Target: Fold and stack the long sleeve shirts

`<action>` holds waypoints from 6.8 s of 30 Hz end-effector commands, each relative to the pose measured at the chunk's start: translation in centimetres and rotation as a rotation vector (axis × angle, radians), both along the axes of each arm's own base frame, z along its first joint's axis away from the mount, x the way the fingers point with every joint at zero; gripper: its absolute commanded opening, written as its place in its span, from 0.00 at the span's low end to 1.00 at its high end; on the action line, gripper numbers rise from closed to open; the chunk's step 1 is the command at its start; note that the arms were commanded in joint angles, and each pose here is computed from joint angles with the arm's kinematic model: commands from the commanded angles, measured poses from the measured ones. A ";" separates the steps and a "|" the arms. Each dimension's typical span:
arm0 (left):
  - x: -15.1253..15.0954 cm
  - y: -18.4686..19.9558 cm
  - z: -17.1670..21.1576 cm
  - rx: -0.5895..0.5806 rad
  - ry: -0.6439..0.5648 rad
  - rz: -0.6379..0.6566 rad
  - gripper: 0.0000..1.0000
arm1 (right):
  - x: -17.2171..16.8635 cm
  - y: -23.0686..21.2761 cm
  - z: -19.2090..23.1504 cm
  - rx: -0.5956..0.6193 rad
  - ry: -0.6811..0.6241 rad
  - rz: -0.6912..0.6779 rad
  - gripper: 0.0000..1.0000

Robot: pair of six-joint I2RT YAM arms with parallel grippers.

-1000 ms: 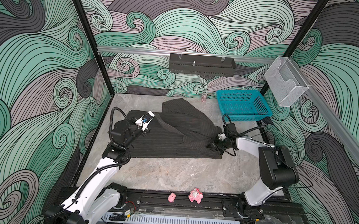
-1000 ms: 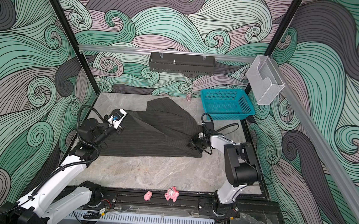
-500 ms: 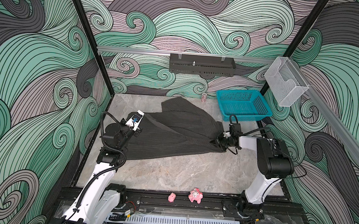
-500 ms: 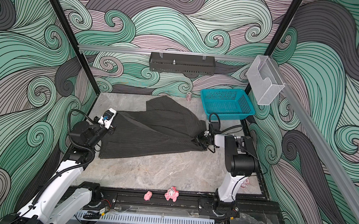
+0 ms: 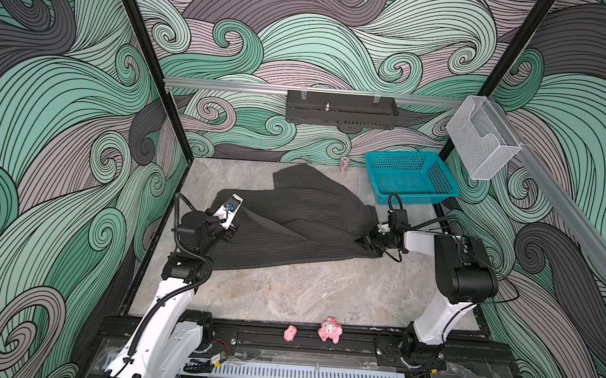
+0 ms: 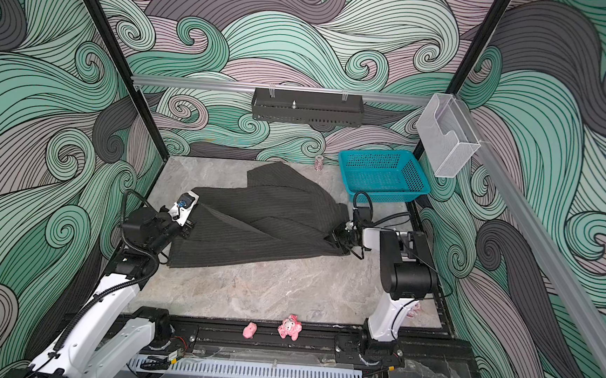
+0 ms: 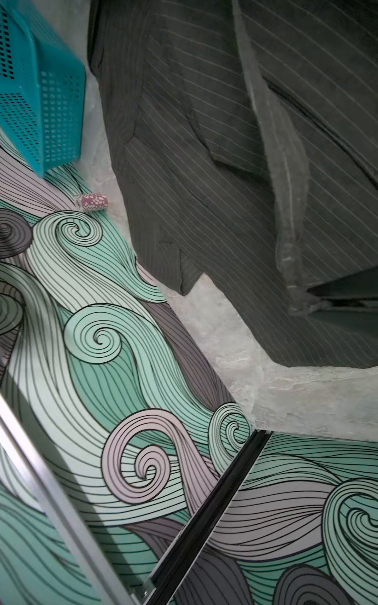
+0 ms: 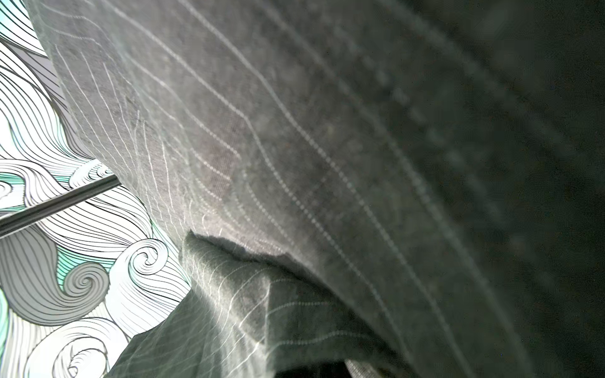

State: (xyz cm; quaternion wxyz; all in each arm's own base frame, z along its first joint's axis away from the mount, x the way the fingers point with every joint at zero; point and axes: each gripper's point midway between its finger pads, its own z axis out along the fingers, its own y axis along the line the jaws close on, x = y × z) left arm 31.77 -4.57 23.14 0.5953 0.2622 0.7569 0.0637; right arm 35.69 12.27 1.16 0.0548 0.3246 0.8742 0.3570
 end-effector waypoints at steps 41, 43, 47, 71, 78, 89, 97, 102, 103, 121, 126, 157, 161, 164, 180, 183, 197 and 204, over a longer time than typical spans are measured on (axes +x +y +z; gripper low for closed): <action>-6.2 4.3 -13.6 -0.841 0.990 0.996 0.77 | -6.9 -1.2 6.8 -0.170 -0.031 0.149 0.52; -6.7 4.4 -14.9 -0.887 1.022 1.028 0.77 | -6.8 -1.1 7.1 -0.164 -0.036 0.151 0.52; -6.8 3.9 -16.9 -1.015 1.086 1.037 0.73 | -6.5 -1.0 7.5 -0.157 -0.045 0.154 0.52; -5.6 3.1 -17.7 -1.199 1.088 0.995 0.68 | -6.7 -0.9 7.2 -0.152 -0.038 0.168 0.52; -6.4 3.4 -15.0 -1.178 1.066 0.989 0.68 | -6.8 -0.8 6.7 -0.145 -0.029 0.165 0.51; -4.3 4.8 -16.7 -1.110 1.091 1.002 0.67 | -6.8 -0.8 6.9 -0.144 -0.031 0.168 0.51; -4.0 4.9 -19.7 -1.063 1.159 1.022 0.64 | -6.9 -0.8 6.8 -0.147 -0.027 0.170 0.51; -5.6 5.5 -20.4 -0.991 1.178 1.065 0.72 | -6.8 -0.8 6.5 -0.144 -0.021 0.169 0.51; -5.8 5.4 -20.5 -0.990 1.187 1.065 0.75 | -6.8 -0.8 6.5 -0.145 -0.022 0.169 0.51; -2.5 4.5 -17.1 -1.123 1.065 0.921 0.00 | -7.2 -0.7 5.1 -0.139 -0.003 0.167 0.49; -1.4 4.5 -13.8 -1.140 0.988 0.857 0.00 | -7.4 -0.2 3.3 -0.111 0.013 0.168 0.45; -3.1 9.1 -14.1 -0.962 0.770 1.023 0.00 | -7.7 -2.6 -3.1 -0.139 0.125 0.031 0.00; -4.0 10.4 -14.5 -0.916 0.746 1.099 0.00 | -7.9 -2.7 -3.1 -0.144 0.129 0.026 0.00; -4.3 10.7 -14.5 -0.891 0.759 1.125 0.00 | -8.1 -2.7 -2.6 -0.145 0.119 0.035 0.00; -2.3 5.2 -10.0 -1.058 0.854 0.827 0.47 | -6.3 1.5 10.0 -0.220 -0.158 0.262 0.31; -1.5 3.1 -12.0 -1.070 0.983 0.795 0.42 | -4.2 3.5 8.8 -0.185 -0.154 0.288 0.23; -7.5 2.3 -22.4 -1.031 1.259 1.037 0.37 | -8.9 3.1 -2.4 -0.212 0.114 0.324 0.17; -13.2 2.5 -24.1 -1.073 1.216 1.168 0.37 | -13.6 1.8 -2.9 -0.231 0.149 0.327 0.17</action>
